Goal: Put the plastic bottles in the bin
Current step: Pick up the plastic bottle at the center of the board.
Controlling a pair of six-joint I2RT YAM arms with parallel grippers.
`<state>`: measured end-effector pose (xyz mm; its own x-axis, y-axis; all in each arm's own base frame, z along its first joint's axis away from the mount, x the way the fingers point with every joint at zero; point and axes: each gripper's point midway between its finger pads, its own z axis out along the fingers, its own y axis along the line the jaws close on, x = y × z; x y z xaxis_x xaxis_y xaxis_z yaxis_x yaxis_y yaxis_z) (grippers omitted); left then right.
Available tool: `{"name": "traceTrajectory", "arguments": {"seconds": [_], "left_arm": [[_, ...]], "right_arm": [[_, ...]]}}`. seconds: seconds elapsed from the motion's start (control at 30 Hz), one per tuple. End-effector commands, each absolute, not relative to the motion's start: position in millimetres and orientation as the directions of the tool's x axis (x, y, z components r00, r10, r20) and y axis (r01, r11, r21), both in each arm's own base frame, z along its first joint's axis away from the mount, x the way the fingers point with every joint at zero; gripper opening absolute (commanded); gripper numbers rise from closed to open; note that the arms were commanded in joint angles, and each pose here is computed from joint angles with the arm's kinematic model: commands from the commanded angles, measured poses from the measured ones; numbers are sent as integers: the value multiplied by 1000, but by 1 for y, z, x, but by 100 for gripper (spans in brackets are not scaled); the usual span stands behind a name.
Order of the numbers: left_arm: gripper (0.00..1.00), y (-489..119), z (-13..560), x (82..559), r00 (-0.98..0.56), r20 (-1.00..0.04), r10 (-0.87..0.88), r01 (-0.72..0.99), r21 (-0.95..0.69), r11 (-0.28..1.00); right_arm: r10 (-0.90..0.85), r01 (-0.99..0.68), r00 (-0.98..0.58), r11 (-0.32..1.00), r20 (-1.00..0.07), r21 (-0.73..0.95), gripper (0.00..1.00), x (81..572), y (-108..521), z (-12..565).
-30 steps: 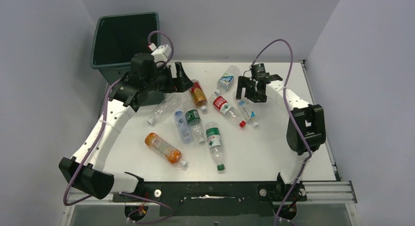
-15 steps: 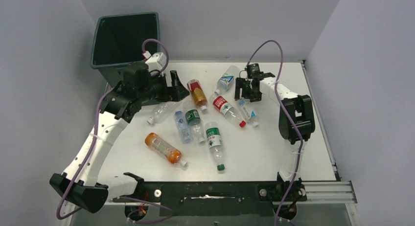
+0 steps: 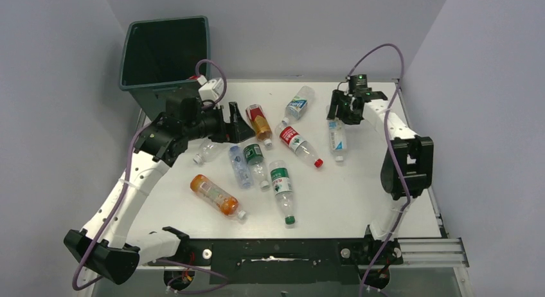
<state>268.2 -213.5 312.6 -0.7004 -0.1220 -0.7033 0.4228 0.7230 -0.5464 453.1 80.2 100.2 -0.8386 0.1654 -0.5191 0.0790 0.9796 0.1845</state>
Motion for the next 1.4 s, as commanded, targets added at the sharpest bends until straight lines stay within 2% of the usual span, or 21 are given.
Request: {"name": "traceTrajectory", "arguments": {"seconds": [0.0, 0.2, 0.37, 0.87, 1.37], "left_arm": [[85, -245, 320, 257, -697, -708, -109, 506, -594, 625], [85, -294, 312, 243, -686, -726, -43, 578, -580, 574], [86, -320, 316, 234, -651, -757, -58, 620, -574, 536], [85, -356, 319, 221, -549, -831, -86, 687, -508, 519], [86, -375, 304, 226, -551, -828, -101, 684, -518, 514]], "right_arm": [[206, 64, -741, 969, -640, 237, 50, 447, 65, 172], [233, 13, -698, 950, -677, 313, 49, 426, 66, 215], [252, -63, -694, 912, -675, 405, 49, 404, 81, 239], [365, -231, -703, 696, -611, 680, 48, 355, 136, 284], [369, -341, -725, 541, -582, 769, 47, 327, 197, 315]]}}
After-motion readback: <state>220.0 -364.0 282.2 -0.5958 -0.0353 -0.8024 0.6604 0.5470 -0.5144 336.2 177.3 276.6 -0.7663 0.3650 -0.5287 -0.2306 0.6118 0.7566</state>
